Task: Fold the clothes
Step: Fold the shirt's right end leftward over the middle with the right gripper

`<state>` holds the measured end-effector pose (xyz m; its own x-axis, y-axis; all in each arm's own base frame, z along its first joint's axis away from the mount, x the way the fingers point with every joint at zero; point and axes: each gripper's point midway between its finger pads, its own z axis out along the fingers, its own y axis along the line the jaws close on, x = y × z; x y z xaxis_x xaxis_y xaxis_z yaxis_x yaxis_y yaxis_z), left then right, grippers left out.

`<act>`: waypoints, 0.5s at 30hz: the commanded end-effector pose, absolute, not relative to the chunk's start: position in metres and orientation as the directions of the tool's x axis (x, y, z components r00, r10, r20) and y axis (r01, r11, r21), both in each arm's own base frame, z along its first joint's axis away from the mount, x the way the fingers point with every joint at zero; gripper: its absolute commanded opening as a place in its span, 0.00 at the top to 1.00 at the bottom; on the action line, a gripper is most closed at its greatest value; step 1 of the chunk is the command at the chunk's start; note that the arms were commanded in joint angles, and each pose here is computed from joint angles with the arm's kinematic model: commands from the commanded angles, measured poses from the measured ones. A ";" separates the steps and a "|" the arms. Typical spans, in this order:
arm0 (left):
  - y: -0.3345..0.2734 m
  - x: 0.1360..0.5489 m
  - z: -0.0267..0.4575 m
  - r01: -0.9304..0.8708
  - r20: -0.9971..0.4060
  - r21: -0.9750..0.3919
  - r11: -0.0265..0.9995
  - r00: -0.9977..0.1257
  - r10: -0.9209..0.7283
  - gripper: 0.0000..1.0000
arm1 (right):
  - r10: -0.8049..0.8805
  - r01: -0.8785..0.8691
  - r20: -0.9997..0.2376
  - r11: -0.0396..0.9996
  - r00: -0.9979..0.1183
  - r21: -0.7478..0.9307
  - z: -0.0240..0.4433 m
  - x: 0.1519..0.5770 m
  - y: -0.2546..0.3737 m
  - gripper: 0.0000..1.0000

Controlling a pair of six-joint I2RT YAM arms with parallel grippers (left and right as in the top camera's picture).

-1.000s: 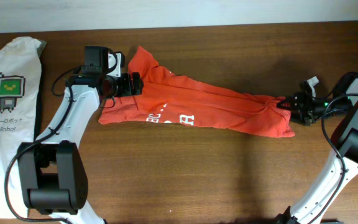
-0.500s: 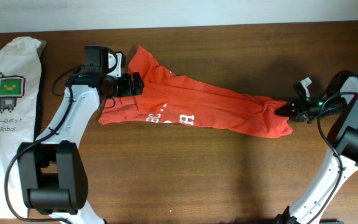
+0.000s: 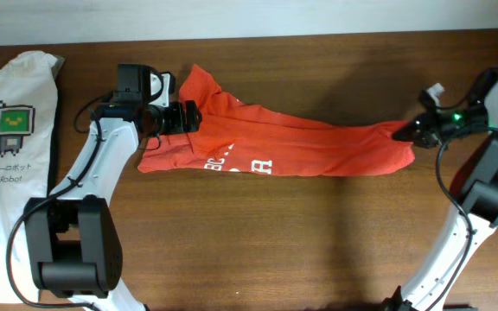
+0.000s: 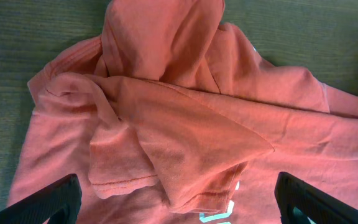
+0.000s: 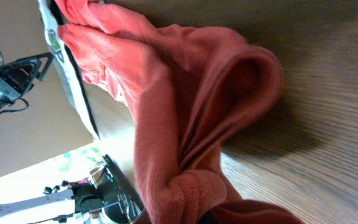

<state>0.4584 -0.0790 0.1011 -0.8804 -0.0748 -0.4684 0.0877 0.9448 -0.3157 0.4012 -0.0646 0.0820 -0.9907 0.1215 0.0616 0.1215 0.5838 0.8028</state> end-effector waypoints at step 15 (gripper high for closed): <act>-0.086 0.460 0.113 0.133 -0.499 -0.326 0.936 -0.865 -0.051 0.01 | -0.121 -0.023 0.083 0.683 -0.989 0.730 0.107 0.439 0.151 0.96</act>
<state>0.4593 -0.0815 0.1022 -0.8780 -0.0727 -0.4731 0.0956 0.9419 -0.3221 0.4284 0.1196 0.0907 -0.9847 -0.1491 0.0899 -0.0352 0.6761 0.7359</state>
